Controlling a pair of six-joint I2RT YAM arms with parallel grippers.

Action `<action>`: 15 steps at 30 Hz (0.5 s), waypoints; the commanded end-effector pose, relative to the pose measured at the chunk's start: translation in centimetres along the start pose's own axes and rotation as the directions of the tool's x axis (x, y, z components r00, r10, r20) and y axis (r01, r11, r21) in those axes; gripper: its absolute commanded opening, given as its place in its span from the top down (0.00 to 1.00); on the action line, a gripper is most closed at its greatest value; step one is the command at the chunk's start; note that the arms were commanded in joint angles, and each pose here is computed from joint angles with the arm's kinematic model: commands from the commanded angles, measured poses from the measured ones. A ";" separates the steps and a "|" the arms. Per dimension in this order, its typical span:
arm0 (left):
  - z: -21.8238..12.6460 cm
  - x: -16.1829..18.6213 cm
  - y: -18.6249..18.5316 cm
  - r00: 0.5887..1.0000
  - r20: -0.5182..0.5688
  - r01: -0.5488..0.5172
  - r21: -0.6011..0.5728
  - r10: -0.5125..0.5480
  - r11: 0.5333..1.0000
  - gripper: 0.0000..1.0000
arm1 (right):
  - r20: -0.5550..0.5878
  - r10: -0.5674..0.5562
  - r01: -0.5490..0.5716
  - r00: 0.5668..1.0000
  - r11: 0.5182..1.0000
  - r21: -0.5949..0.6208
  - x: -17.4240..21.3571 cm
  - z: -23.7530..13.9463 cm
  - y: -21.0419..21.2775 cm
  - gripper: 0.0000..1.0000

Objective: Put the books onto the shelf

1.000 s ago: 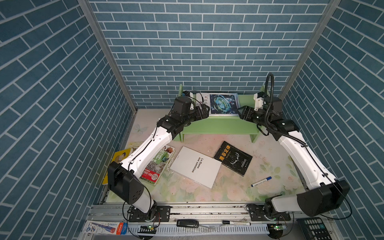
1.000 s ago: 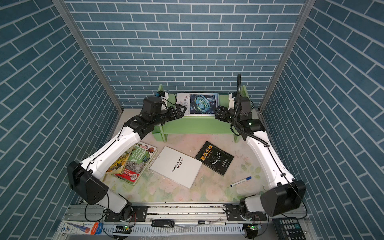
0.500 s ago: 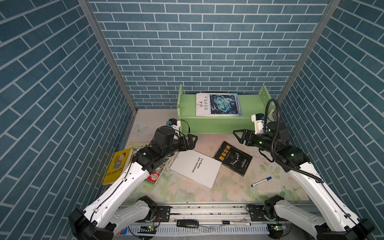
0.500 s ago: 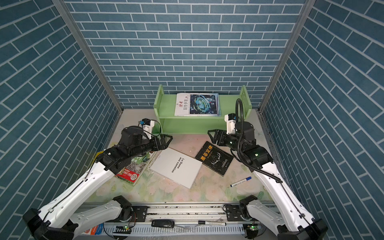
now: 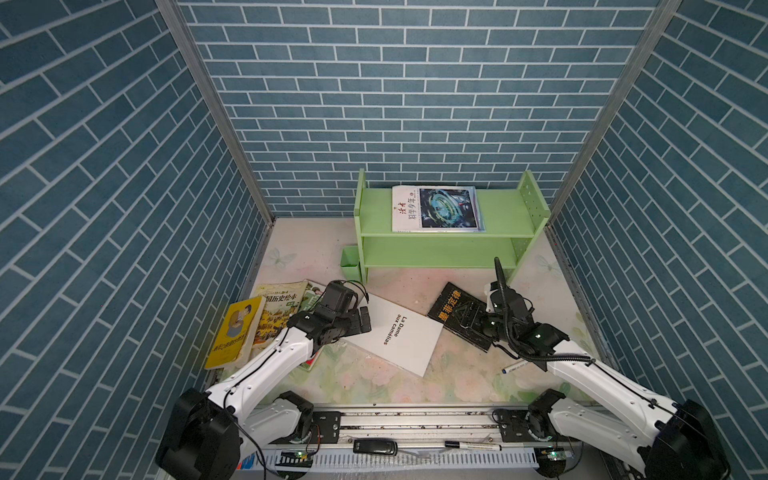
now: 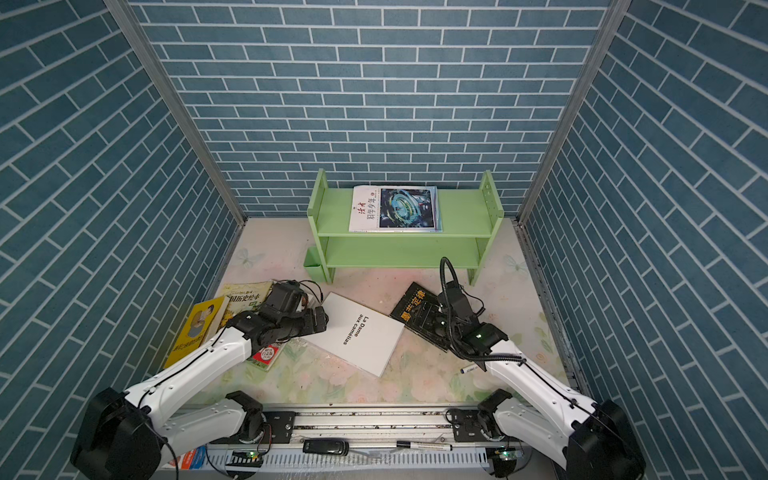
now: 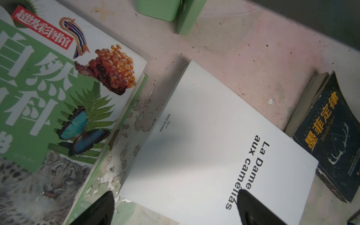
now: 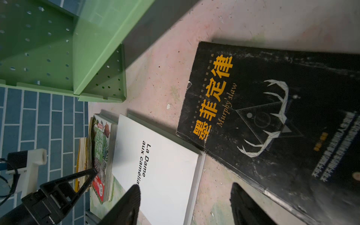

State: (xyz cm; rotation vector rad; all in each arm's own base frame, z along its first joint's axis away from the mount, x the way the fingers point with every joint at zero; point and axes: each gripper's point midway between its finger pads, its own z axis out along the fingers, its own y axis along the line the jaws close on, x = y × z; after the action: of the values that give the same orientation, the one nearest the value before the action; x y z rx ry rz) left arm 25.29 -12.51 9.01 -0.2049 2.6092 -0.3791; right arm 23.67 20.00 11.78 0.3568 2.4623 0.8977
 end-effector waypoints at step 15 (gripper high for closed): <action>4.6 1.4 2.7 0.994 -0.084 0.068 -0.061 -0.073 0.996 0.00 | -0.130 0.129 -0.119 0.983 0.990 0.081 4.2 6.3 -1.9 0.28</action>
State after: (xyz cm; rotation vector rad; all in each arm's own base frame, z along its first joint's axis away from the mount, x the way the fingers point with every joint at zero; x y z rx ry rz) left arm 26.14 -11.28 4.26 -0.2817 2.6974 -0.3288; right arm 23.05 22.57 5.20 0.4436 2.6219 0.8751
